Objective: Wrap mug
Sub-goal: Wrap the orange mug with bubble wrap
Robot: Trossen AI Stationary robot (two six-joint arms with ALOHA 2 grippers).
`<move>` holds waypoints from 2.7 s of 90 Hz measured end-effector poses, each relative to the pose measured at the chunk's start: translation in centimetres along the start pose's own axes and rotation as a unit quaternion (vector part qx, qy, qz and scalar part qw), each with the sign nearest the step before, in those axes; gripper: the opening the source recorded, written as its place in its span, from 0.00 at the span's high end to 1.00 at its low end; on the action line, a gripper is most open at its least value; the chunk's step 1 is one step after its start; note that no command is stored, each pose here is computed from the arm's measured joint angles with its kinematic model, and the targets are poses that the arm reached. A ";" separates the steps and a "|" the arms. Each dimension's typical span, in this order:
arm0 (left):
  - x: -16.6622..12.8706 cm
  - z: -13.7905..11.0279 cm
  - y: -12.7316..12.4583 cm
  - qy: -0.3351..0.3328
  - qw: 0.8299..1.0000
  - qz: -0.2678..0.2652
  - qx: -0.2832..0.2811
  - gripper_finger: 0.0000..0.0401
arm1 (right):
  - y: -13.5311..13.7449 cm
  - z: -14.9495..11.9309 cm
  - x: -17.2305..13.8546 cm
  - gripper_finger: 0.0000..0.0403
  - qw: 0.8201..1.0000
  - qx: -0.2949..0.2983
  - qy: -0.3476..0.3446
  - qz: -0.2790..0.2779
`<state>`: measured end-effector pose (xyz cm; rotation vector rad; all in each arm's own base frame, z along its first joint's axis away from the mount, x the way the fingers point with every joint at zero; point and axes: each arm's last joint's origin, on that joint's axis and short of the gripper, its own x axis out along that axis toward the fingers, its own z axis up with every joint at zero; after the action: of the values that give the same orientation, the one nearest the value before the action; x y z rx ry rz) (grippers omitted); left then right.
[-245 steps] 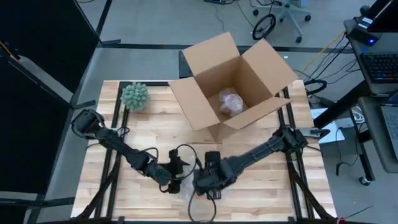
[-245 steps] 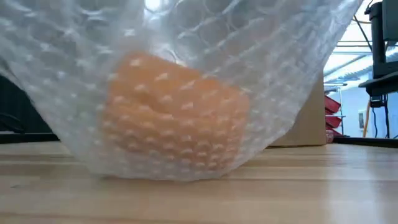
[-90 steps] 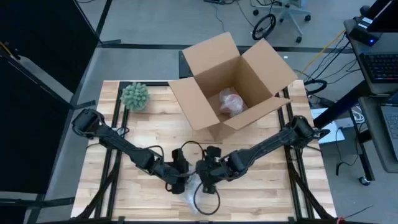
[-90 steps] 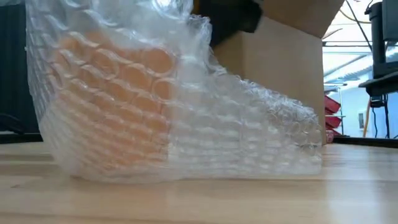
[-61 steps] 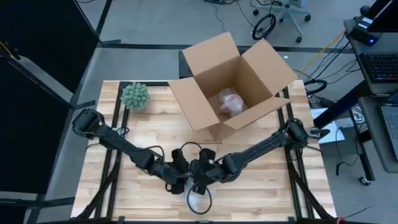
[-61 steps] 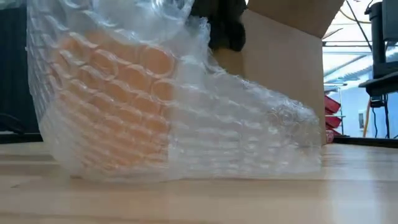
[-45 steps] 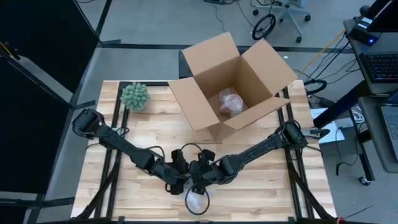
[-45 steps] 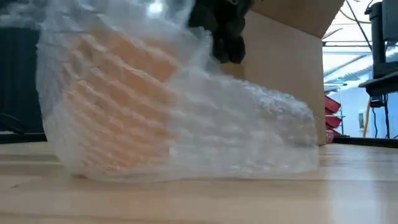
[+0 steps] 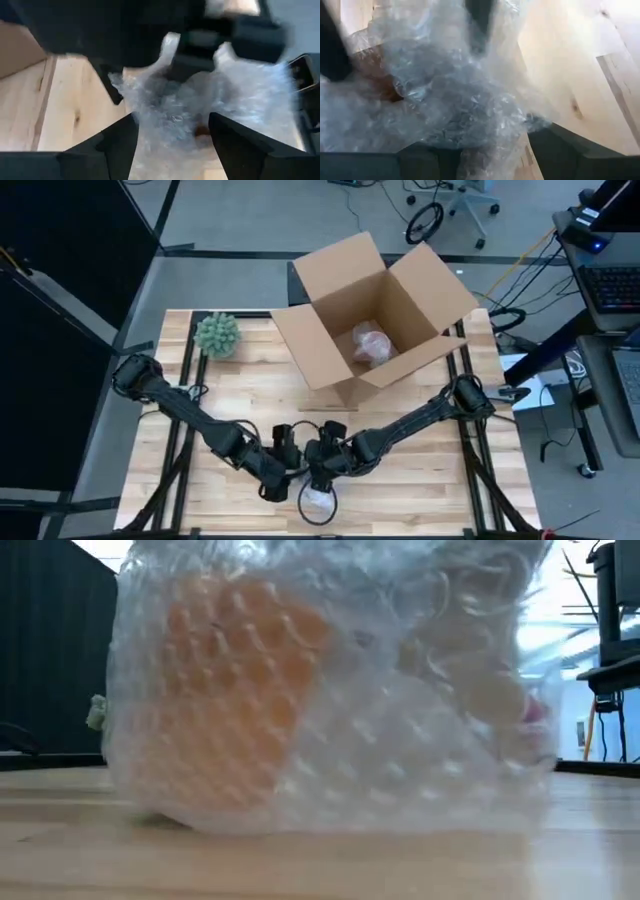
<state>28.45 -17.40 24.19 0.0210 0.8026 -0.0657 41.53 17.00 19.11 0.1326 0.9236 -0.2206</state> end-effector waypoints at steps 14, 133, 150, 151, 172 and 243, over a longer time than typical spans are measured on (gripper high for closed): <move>-2.4 0.5 0.3 -0.032 0.999 0.025 -0.013 0.43 | 0.0 0.0 0.0 0.52 1.000 -0.002 -0.001 -0.001; 5.6 -2.0 -0.4 0.077 0.997 -0.029 0.002 1.00 | 0.2 2.0 -3.5 0.52 0.999 -0.022 0.013 0.024; 5.8 -2.1 -0.3 0.080 0.996 -0.031 0.004 1.00 | -0.1 3.0 -4.3 0.48 0.999 -0.019 0.022 0.042; 5.8 -2.1 -0.3 0.080 0.996 -0.031 0.004 1.00 | -0.1 3.1 -4.3 0.48 0.999 -0.019 0.022 0.042; 5.8 -2.0 -0.2 0.074 0.997 -0.029 0.005 1.00 | -0.5 3.5 -4.5 0.39 0.999 0.010 0.024 0.039; 5.0 -1.9 -1.0 0.075 0.995 -0.057 0.025 1.00 | -0.7 1.7 -1.1 0.43 0.988 0.109 0.106 0.034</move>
<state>30.51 -18.58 19.28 0.0284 0.9526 -0.1932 42.03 16.08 20.99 0.3962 1.1033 -0.2478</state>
